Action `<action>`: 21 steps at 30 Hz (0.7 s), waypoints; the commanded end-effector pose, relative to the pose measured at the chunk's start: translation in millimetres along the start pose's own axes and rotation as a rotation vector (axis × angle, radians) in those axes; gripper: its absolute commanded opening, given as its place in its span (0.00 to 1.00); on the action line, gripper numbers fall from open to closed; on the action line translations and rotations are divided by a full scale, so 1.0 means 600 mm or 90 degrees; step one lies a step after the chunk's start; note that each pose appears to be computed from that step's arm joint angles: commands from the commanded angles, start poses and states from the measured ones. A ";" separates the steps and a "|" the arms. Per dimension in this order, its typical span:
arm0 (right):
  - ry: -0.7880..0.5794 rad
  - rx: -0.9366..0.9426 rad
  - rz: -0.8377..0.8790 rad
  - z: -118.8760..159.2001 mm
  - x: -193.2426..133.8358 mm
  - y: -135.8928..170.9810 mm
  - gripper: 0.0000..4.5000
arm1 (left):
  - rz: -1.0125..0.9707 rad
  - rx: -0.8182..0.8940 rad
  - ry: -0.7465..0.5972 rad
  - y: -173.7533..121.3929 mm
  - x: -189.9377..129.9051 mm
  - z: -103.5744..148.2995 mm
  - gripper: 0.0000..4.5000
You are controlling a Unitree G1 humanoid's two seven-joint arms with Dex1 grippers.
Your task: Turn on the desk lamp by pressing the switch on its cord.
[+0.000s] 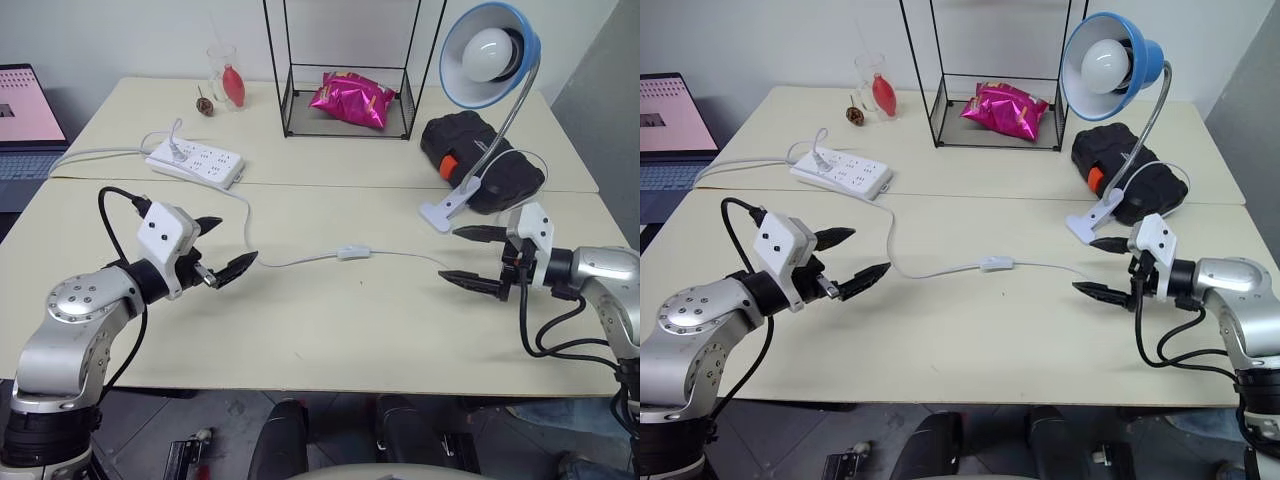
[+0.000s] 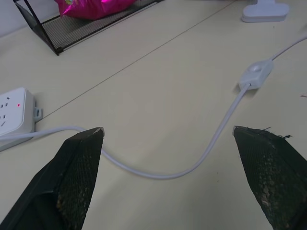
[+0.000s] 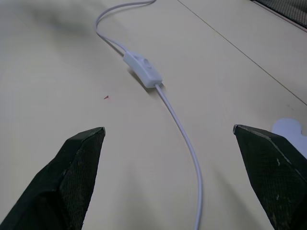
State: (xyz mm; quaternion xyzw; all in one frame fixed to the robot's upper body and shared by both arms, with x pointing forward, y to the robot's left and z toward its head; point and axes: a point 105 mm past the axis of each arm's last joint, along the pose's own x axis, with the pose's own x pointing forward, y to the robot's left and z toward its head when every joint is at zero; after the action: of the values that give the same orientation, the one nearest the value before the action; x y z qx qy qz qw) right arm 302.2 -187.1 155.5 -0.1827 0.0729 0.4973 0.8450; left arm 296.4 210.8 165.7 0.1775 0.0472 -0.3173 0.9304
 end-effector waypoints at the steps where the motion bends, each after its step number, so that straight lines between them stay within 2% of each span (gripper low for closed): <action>1: -0.025 -0.034 0.000 0.029 0.003 0.001 1.00 | -0.006 0.032 -0.013 -0.002 -0.001 0.010 1.00; 11: -0.038 -0.021 -0.014 0.036 0.018 0.006 1.00 | 0.020 0.050 0.022 0.008 0.009 -0.004 1.00; 15: -0.043 -0.013 -0.029 0.038 0.021 0.002 1.00 | 0.042 0.065 -0.005 0.025 0.011 0.002 1.00; 18: -0.044 -0.012 -0.030 0.038 0.024 0.005 1.00 | 0.012 0.040 -0.034 0.020 0.014 0.011 1.00; 21: -0.035 -0.014 -0.023 0.037 0.024 0.015 1.00 | -0.027 0.063 -0.001 0.008 0.023 -0.006 1.00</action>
State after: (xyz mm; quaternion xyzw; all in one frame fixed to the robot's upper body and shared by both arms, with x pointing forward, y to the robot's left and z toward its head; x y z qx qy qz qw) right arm 305.7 -168.1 163.4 -0.1706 0.0516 0.4817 0.8580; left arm 310.3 212.9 158.1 0.2018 0.0414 -0.3214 0.9242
